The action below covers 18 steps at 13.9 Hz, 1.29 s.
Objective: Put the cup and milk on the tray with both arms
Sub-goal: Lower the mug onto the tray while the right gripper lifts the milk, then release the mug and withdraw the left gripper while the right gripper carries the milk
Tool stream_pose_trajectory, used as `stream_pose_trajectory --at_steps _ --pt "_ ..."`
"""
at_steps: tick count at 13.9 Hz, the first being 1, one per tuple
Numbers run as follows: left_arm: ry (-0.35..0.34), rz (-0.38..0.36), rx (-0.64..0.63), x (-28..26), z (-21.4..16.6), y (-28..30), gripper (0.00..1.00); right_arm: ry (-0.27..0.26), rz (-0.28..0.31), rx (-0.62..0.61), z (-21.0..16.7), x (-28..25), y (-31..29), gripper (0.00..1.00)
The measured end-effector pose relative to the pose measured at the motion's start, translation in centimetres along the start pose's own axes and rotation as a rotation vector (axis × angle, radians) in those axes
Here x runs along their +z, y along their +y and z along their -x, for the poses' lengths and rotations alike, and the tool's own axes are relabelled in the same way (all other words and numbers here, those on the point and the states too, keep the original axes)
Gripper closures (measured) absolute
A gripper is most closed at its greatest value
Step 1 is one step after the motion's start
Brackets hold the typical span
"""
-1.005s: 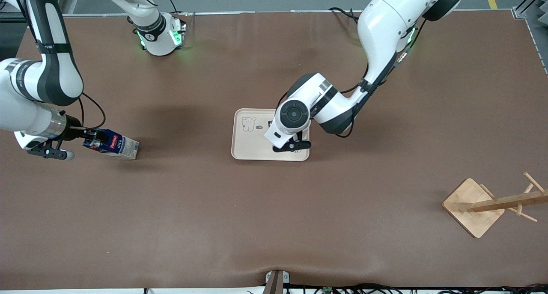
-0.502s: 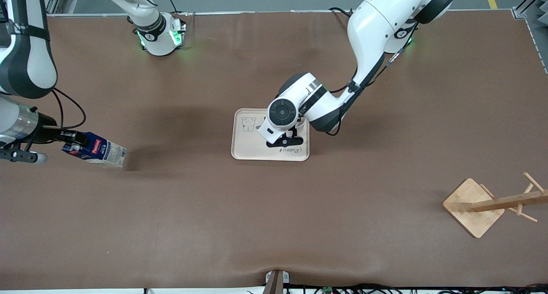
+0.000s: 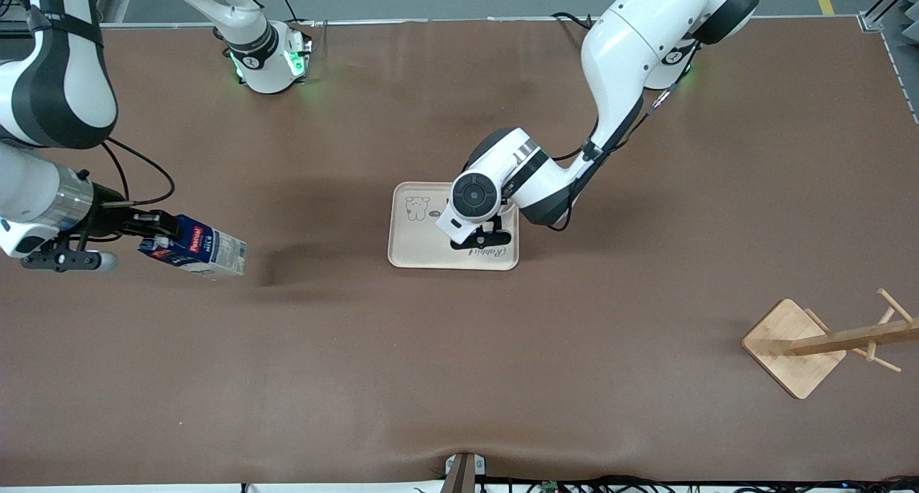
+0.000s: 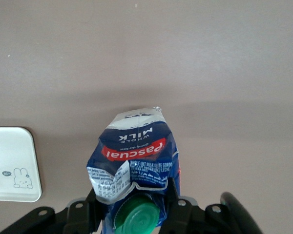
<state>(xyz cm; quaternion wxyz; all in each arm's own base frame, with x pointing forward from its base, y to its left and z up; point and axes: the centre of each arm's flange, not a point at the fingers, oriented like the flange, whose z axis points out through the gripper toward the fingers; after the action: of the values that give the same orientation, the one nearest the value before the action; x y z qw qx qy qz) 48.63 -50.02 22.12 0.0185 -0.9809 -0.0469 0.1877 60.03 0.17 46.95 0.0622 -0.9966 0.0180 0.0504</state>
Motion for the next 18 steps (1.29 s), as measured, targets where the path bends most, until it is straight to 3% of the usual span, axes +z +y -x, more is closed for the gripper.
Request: stream_pose_trajectory --at_steps 4,9,12,18 --pt "0.051 -0.033 0.013 -0.3 -0.8 -0.5 0.48 -0.023 0.009 -0.004 0.7 1.0 -7.0 0.48" --pt "0.107 0.014 -0.005 -4.8 -1.5 -1.0 0.00 -0.038 -0.004 0.057 3.8 3.6 -20.4 0.48" --pt "0.153 0.032 -0.069 -12.2 -2.9 -5.4 0.00 -0.036 0.004 0.078 5.5 6.5 -26.7 0.48" --pt "0.319 0.080 -0.201 -29.7 -3.6 -21.5 0.00 -0.035 0.031 0.166 10.1 13.3 -37.1 0.48"
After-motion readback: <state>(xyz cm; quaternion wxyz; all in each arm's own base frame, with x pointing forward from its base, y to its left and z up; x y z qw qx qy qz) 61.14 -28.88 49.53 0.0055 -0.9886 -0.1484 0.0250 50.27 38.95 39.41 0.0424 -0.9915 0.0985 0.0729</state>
